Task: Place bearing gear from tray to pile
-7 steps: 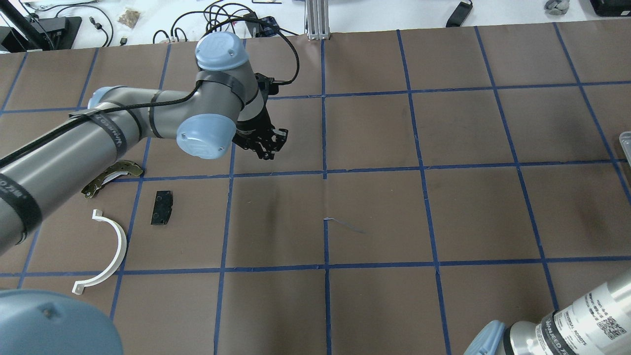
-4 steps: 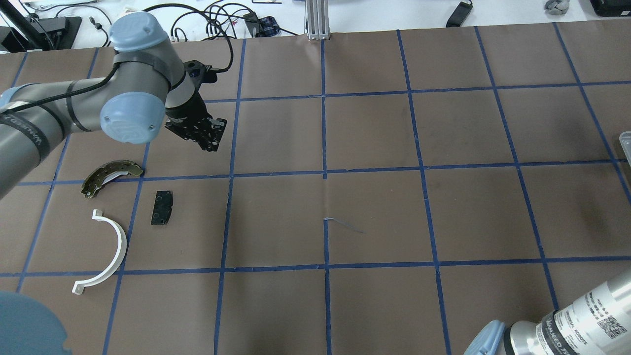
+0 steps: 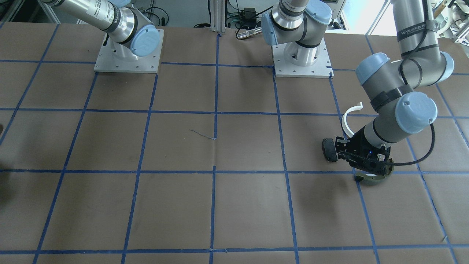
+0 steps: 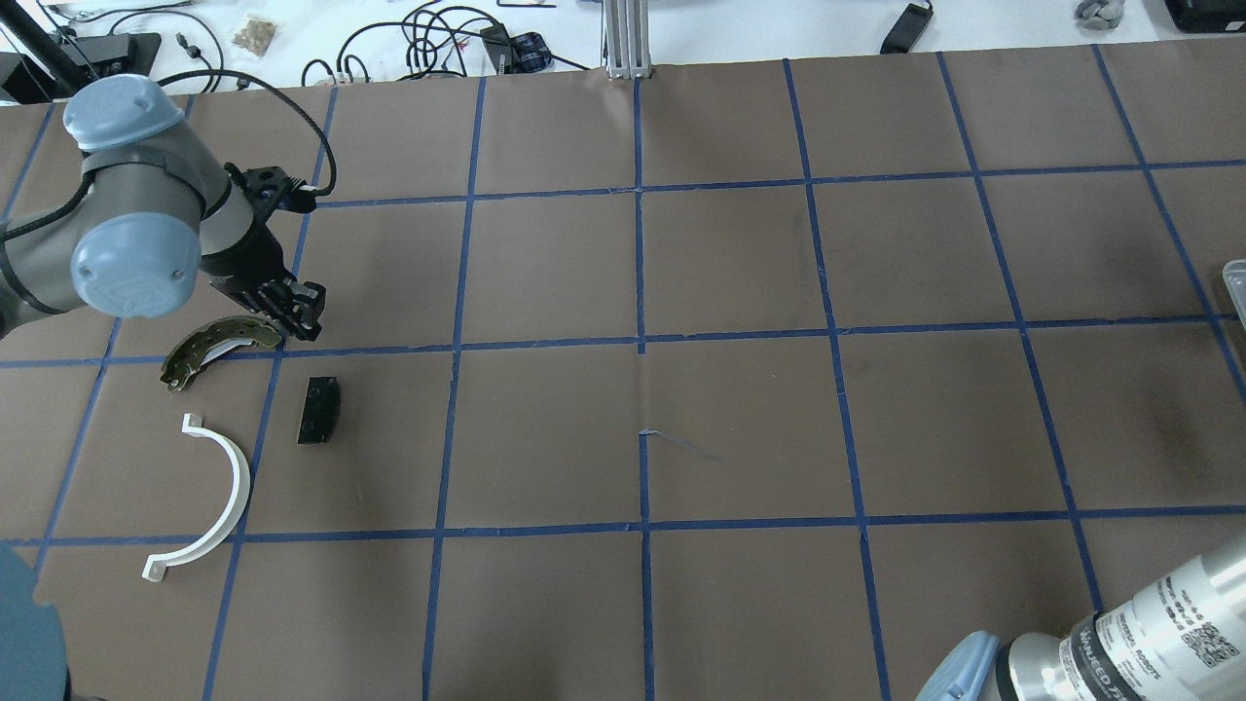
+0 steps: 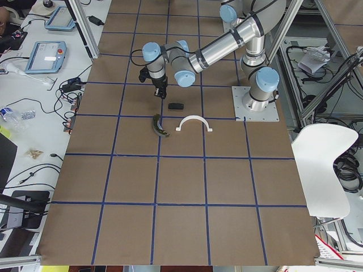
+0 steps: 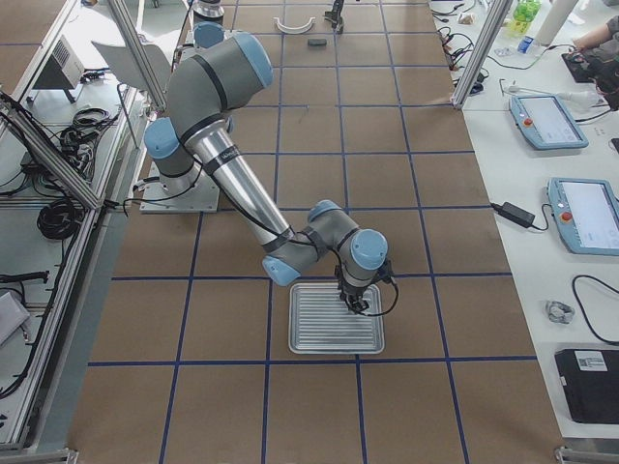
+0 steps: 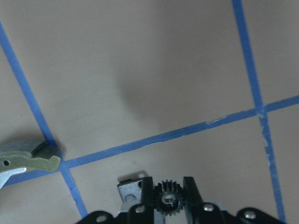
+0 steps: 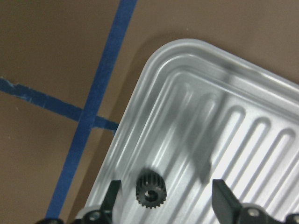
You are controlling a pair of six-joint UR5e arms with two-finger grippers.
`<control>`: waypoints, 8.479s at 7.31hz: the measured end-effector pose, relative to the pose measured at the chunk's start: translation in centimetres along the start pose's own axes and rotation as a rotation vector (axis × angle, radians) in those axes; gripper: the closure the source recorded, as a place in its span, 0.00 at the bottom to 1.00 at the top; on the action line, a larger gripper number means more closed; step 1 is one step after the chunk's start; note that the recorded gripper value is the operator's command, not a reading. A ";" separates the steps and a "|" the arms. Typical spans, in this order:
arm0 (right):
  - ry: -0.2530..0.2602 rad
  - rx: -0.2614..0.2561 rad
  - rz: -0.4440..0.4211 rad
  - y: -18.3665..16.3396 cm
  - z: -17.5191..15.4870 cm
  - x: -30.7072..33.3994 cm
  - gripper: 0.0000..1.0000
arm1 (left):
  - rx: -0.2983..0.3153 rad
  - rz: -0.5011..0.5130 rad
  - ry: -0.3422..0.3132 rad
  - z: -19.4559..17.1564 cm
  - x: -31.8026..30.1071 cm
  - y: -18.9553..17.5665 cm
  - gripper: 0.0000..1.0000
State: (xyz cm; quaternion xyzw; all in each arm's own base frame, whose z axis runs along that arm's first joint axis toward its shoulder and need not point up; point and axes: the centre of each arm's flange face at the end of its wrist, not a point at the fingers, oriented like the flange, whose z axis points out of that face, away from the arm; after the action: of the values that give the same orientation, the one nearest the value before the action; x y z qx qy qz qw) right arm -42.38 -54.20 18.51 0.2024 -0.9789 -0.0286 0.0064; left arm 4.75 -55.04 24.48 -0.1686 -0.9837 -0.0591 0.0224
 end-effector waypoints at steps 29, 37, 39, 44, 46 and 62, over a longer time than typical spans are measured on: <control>0.041 0.105 0.459 -27.4 -11.5 -60.1 0.83 | 0.091 -0.188 -0.029 -22.5 21.3 1.6 0.00; -0.053 0.128 0.486 -29.4 -4.4 -72.5 0.00 | 0.096 -0.186 -0.028 -22.6 21.3 1.8 0.00; -0.042 0.164 0.413 -29.7 -7.4 -66.5 0.00 | 0.069 -0.188 -0.026 -21.3 20.9 0.9 0.00; -0.021 0.096 0.273 -23.3 -20.9 -47.0 0.00 | 0.085 -0.260 -0.022 -9.8 26.5 -5.6 0.00; -0.033 0.063 0.284 -22.5 -27.7 -49.7 0.00 | 0.095 -0.284 -0.025 -4.1 31.0 -8.8 0.00; -0.010 0.087 0.403 -18.5 -33.0 -51.9 0.00 | 0.193 -0.237 -0.025 7.3 40.0 -14.3 1.00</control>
State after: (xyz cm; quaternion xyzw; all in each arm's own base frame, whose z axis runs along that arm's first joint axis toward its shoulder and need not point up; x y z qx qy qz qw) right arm 13.36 -52.30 50.28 0.0024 -0.9999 0.0147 -0.0015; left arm -37.87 -54.39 18.20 -0.0489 -0.9980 0.0358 0.0190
